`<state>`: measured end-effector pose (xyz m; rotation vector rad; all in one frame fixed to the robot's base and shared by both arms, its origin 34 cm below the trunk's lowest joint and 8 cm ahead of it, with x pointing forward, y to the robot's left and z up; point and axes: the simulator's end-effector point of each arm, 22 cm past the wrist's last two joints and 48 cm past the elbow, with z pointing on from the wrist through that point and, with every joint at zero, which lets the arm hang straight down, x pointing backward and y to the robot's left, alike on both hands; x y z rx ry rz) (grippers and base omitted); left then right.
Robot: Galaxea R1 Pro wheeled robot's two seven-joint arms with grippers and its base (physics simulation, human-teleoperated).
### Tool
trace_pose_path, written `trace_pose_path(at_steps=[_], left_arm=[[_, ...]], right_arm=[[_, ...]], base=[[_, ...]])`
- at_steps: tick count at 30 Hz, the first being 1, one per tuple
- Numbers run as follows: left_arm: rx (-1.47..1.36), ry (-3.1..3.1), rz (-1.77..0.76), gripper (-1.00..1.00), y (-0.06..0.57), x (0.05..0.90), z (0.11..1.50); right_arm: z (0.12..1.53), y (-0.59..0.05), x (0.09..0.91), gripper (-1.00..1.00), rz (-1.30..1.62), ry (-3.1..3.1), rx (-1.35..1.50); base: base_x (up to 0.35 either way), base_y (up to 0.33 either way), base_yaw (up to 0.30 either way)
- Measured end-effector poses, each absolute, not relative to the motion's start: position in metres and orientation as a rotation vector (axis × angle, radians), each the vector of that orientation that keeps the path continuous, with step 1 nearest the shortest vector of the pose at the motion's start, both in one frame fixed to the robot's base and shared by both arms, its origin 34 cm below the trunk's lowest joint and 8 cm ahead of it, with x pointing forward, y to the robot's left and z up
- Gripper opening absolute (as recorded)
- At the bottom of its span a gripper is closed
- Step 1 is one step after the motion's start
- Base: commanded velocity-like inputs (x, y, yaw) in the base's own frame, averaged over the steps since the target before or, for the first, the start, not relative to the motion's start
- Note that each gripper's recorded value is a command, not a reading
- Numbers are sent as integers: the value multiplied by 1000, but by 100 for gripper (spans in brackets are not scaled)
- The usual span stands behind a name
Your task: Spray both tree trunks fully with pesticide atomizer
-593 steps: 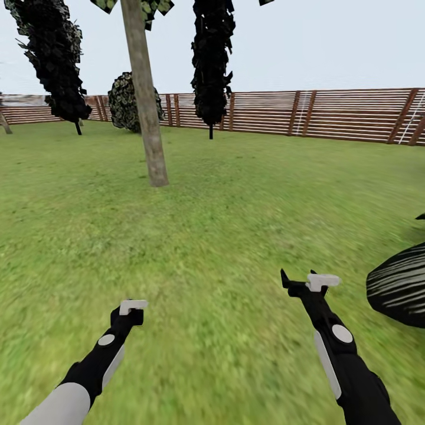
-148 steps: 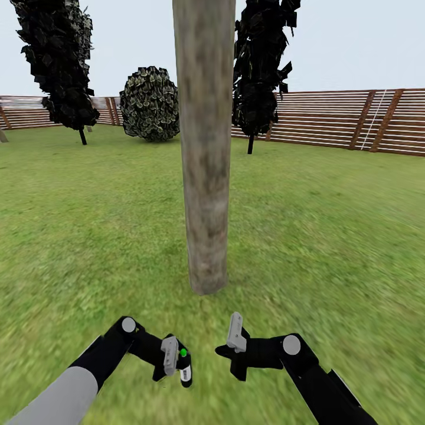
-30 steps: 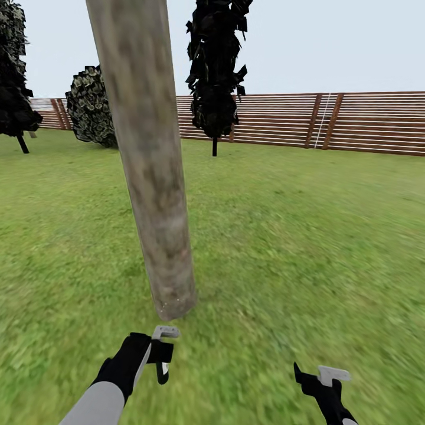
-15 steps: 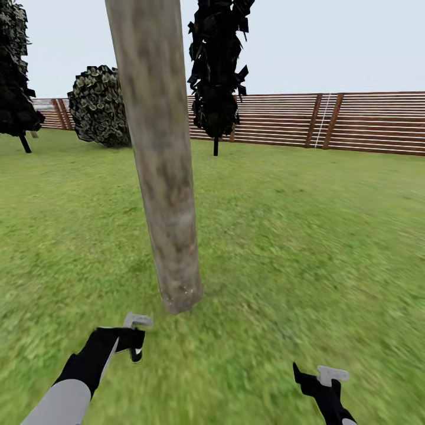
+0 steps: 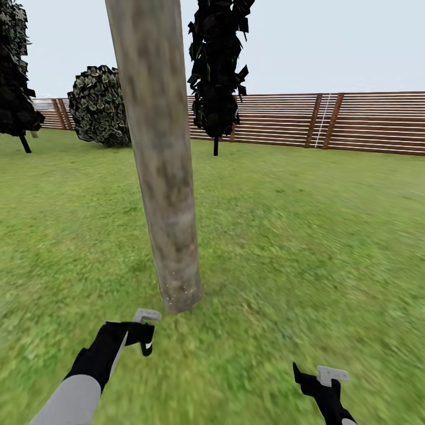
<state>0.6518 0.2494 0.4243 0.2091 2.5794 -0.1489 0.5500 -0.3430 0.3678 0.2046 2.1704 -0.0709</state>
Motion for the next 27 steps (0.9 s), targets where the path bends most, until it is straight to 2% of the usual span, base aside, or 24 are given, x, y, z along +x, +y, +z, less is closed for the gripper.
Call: trace_pose_path(at_steps=[2,6,11,20,27], left_arm=[[209,2593,-125,-100,277,650,425],[241,2583,-214,-100,286,656,438],[428,2615,-205,-100,253,650,435],[378,2578,-257,-100,229,681,512],[351,2533,-192,-100,290,720,577]], right_arm=[[368,-343,550,100,-71,2170,205],[368,-343,550,100,-72,2170,206],[367,-343,549,100,-72,2172,206],[367,-343,549,100,-72,2172,205],[367,-344,549,100,-74,2172,206]], base=[[0,0,0],[0,0,0],[0,0,0],[0,0,0],[0,0,0]])
